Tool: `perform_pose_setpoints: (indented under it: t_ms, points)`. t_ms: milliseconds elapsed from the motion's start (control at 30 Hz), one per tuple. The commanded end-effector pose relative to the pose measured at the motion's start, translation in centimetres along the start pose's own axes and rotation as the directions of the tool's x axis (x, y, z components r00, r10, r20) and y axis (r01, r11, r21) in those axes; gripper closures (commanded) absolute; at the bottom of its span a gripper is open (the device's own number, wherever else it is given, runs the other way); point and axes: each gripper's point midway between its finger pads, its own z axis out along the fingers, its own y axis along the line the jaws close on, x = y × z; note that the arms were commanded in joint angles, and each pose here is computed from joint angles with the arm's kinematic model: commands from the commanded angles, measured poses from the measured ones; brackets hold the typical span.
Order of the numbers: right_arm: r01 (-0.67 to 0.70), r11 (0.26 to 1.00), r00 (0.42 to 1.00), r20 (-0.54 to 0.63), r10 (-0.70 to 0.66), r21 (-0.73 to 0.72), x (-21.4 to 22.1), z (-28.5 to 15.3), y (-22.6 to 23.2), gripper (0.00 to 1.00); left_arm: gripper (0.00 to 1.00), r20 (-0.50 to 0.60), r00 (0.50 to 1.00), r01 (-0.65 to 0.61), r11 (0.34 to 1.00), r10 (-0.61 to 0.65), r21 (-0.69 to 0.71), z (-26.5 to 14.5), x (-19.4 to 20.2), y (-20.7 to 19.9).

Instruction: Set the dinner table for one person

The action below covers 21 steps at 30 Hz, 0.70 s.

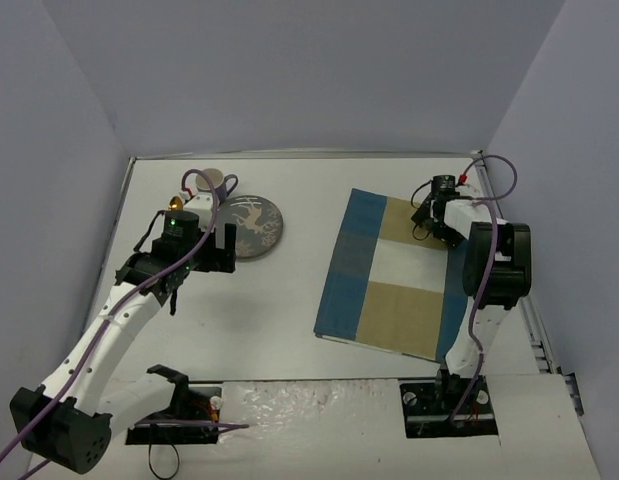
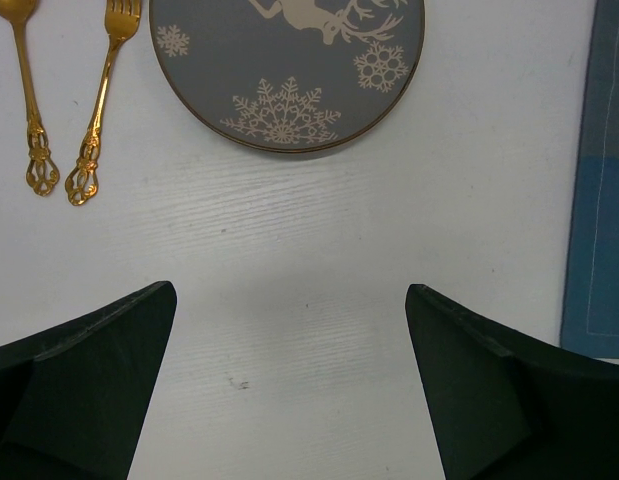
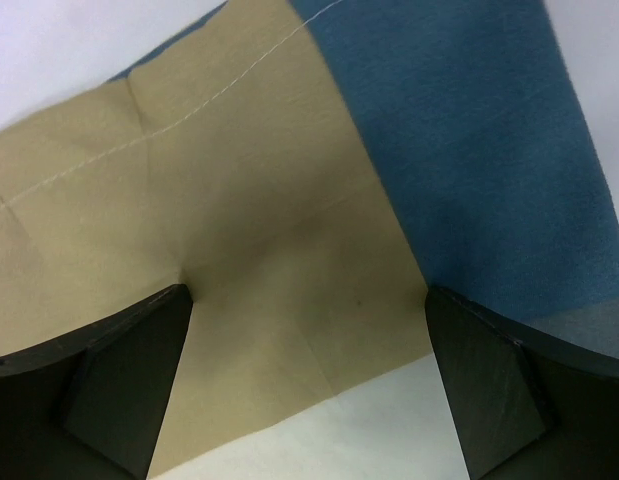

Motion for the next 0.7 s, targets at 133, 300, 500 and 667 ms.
perform_pose_setpoints:
  t_ms: [133,300,500,667]
  points:
    - [0.325,0.888,0.938,-0.006,-0.346,-0.325,1.8,2.4,12.6,0.06,0.03,0.122,0.992,-0.023,1.000,0.023,0.000,-1.2,-3.3,0.0]
    - [0.549,0.725,0.811,0.055,-0.583,-0.416,6.1,-0.3,16.3,0.07,0.03,0.126,0.992,-0.031,0.999,0.028,0.023,-1.2,-3.8,-0.6]
    - [0.722,0.561,0.649,0.117,-0.752,-0.405,10.1,-5.0,13.9,0.08,0.03,0.124,0.992,-0.036,0.993,0.021,0.114,0.2,-5.5,-2.7]
    - [0.645,0.683,0.763,0.236,-0.602,-0.342,4.8,-11.0,12.1,0.04,0.03,0.117,0.993,-0.046,0.982,0.024,0.185,3.0,-8.6,-5.5]
